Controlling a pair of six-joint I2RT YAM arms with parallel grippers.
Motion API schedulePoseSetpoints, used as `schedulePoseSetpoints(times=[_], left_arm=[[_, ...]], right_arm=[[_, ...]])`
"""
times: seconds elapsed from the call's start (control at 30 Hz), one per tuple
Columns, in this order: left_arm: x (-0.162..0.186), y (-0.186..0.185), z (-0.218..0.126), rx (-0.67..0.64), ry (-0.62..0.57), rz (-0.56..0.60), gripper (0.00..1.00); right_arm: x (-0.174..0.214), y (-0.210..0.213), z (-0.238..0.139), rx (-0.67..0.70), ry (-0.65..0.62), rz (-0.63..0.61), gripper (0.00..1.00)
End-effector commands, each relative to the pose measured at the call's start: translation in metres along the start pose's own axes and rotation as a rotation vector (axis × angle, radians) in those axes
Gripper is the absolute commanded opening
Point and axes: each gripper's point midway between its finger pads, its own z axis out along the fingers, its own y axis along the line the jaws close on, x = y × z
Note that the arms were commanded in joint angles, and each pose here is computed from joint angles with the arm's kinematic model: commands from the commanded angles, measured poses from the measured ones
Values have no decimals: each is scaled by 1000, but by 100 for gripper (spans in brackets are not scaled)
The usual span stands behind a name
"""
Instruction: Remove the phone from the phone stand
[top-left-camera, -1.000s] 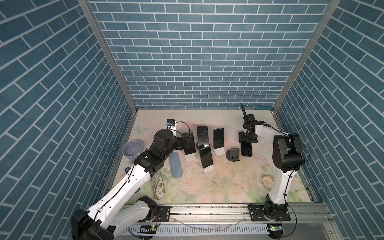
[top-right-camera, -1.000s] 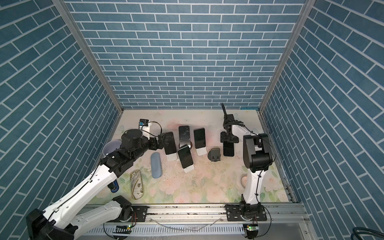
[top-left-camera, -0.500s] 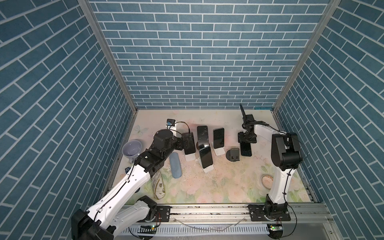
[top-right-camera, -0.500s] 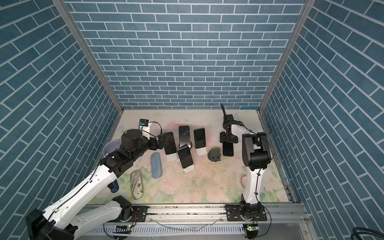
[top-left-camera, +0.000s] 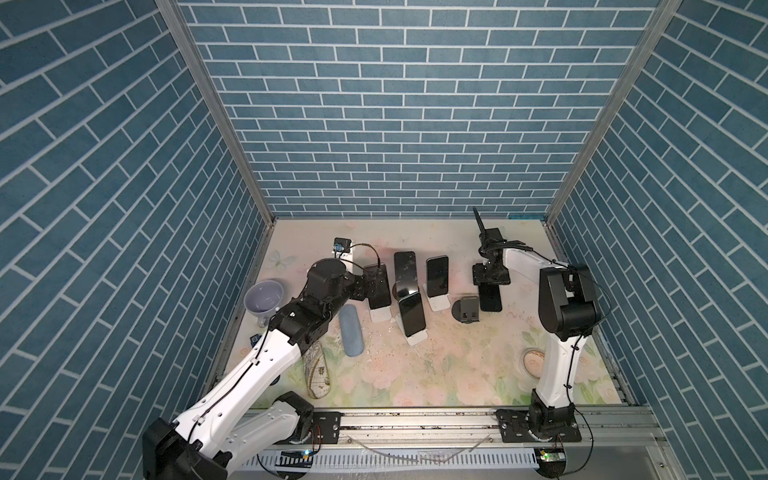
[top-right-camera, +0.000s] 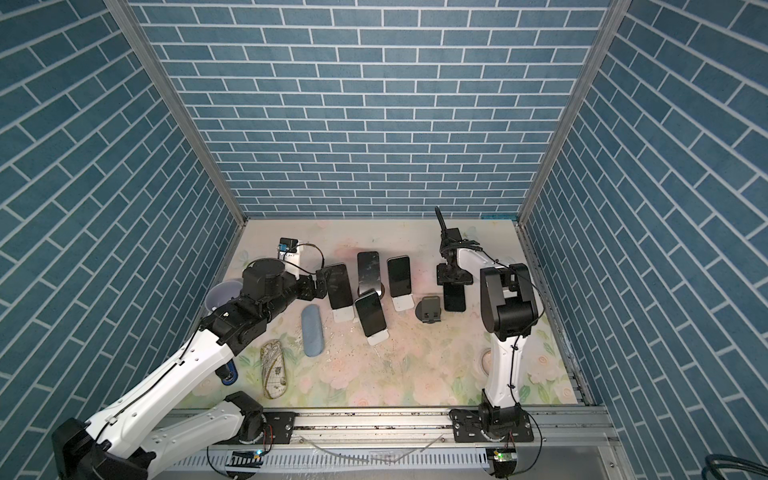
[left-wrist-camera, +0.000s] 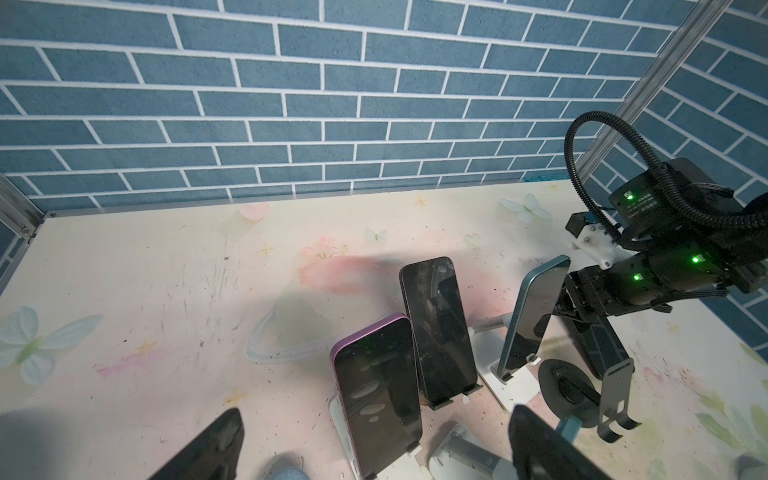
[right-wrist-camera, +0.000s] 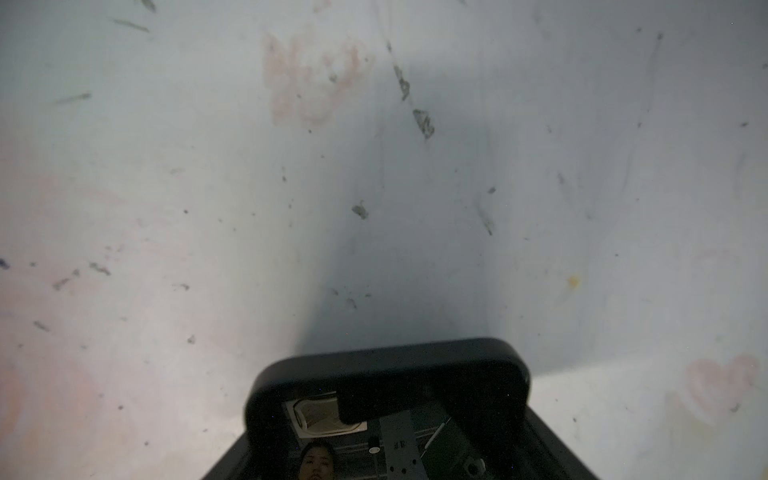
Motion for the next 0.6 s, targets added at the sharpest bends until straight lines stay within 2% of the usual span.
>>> schedulePoseSetpoints(times=[0.0,0.57], left_arm=[[-8,0,-6,-6,-24,17,100],[-6,3,-9,-13,-32,30,100]], right_arm=[[15,-1,11,58,66,-31,65],[24,9,22,30,103,-37,71]])
